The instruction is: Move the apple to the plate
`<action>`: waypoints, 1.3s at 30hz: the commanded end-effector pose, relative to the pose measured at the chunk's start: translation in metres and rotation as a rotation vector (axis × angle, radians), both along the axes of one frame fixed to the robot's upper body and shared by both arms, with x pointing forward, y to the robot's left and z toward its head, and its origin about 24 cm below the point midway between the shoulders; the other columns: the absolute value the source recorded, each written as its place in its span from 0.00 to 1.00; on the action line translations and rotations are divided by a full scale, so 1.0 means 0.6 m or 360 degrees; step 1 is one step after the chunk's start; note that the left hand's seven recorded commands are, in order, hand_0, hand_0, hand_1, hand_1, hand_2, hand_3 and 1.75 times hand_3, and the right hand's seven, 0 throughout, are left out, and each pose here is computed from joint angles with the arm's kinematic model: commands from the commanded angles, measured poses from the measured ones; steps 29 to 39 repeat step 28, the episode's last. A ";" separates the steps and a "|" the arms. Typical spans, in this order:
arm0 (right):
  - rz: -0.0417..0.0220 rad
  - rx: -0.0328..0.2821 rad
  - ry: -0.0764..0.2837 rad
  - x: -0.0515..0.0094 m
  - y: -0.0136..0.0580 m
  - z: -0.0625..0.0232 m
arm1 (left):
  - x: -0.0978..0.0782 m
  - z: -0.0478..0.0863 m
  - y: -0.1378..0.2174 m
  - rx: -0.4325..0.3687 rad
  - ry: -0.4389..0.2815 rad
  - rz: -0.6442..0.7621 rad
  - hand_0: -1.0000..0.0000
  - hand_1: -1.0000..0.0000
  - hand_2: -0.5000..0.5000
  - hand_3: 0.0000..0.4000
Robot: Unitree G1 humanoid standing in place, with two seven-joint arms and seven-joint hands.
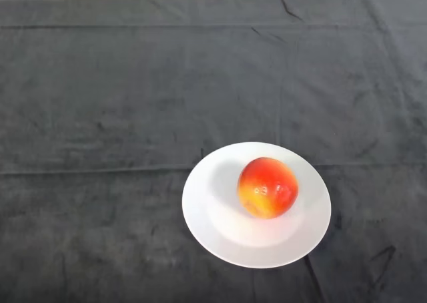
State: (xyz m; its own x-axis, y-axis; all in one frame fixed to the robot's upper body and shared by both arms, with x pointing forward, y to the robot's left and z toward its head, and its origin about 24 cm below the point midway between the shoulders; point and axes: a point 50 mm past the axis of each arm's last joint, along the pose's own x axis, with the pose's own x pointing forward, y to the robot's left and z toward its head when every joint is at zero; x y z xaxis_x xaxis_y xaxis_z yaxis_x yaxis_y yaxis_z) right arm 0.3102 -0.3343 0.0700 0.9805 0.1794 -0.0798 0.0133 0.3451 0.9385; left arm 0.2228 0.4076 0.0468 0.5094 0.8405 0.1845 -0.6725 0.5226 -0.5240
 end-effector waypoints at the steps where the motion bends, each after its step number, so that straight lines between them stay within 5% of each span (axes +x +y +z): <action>1: -0.0036 0.0011 -0.0064 0.002 -0.011 0.017 | 0.005 0.030 0.022 0.0001 -0.0060 0.0054 1.00 1.00 0.50 0.00; 39: -0.0035 0.0011 -0.0064 0.002 -0.011 0.017 | 0.003 0.034 0.023 0.0041 -0.0073 0.0065 1.00 1.00 0.50 0.00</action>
